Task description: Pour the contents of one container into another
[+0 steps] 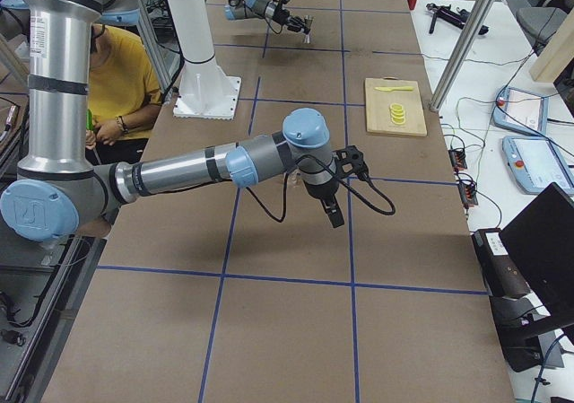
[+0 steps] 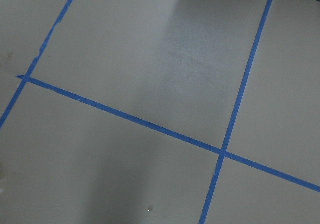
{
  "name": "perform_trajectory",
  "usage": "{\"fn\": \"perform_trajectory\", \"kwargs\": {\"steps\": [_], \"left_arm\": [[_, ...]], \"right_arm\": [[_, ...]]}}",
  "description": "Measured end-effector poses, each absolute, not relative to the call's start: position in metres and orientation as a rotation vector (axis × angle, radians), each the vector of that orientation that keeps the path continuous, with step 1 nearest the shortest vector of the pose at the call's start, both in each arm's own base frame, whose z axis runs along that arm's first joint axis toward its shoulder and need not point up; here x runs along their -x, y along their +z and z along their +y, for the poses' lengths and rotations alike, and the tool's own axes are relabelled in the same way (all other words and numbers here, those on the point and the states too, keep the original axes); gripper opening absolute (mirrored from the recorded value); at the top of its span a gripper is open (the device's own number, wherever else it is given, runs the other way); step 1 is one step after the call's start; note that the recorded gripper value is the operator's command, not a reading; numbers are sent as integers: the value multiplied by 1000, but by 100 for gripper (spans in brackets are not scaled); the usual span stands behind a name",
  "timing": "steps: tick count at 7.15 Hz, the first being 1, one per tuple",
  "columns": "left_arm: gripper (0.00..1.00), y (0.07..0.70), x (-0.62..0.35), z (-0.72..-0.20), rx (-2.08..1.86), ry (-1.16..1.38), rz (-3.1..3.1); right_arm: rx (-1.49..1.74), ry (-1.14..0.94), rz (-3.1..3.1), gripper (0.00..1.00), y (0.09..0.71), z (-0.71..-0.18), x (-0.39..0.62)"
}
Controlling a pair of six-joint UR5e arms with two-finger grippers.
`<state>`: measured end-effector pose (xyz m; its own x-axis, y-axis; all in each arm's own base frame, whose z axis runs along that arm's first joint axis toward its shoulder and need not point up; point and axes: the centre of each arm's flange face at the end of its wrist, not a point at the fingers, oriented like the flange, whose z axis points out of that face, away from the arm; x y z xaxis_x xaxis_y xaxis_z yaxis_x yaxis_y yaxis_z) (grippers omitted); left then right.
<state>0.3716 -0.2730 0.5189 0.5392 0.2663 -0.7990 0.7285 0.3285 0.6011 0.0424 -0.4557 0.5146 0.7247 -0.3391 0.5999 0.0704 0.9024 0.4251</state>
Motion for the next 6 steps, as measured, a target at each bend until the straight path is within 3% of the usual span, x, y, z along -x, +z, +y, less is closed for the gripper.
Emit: {"fn": "perform_trajectory", "kwargs": {"steps": [2,6], "left_arm": [[0,503,-371,-266,-1250,-287,1114],[0,476,-357,-281,-1415,188,1208]], "right_arm": [[-399,-237,-729,100,512,-458,-42],[-438,-253,-722,96,504,-464,-42]]}}
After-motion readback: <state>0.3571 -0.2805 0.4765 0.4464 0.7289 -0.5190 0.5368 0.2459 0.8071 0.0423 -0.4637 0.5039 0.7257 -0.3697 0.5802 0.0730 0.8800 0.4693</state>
